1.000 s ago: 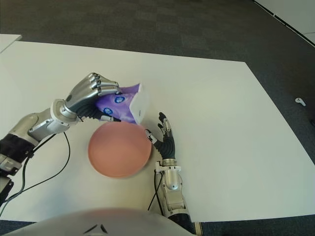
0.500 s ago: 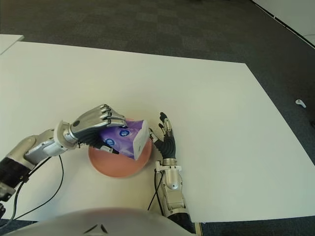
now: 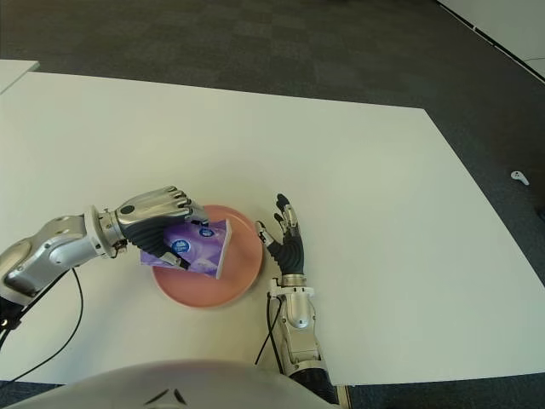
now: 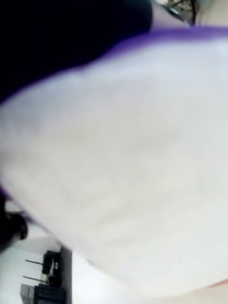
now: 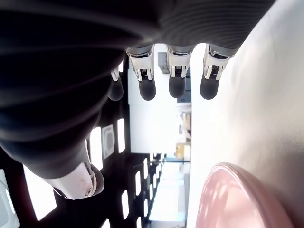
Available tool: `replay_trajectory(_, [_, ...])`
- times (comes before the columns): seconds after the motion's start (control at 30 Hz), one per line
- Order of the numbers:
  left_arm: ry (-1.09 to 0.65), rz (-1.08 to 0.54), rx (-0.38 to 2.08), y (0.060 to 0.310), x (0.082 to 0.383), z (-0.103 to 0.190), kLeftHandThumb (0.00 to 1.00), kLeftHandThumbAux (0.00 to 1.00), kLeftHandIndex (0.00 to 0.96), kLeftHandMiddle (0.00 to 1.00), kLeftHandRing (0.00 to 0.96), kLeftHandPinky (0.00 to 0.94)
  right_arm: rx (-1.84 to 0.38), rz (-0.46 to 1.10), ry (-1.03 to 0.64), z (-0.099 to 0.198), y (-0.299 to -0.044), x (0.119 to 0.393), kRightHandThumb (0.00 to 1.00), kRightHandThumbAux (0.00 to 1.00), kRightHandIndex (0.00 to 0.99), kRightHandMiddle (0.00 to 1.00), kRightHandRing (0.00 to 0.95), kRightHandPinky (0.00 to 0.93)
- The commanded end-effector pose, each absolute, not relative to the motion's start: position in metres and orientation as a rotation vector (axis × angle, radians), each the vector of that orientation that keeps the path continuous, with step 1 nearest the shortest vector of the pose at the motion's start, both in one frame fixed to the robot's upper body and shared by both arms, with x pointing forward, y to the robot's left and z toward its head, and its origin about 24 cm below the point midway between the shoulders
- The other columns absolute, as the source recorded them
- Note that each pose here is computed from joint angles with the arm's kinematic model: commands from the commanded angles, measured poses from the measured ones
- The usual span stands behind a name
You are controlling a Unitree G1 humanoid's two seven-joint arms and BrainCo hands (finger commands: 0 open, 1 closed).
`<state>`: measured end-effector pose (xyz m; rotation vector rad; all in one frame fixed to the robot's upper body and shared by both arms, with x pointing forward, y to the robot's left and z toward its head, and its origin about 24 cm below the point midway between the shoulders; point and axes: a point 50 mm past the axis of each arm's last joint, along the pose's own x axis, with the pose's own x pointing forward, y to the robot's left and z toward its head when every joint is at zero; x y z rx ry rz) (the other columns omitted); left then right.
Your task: Put the tissue paper into the plate.
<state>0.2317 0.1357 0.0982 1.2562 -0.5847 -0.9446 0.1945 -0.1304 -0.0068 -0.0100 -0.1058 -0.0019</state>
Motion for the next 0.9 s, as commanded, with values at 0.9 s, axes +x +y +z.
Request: replay_trajectory(0.9, [-0.727, -0.962, 1.390, 0.124, 0.223, 0.065, 0.748, 0.699, 0.441, 0.853, 0.856, 0.860, -0.034, -0.007, 0.175, -0.063, -0.138, 0.155, 0.000, 0.714, 0.000, 0.000, 0.000, 0.000])
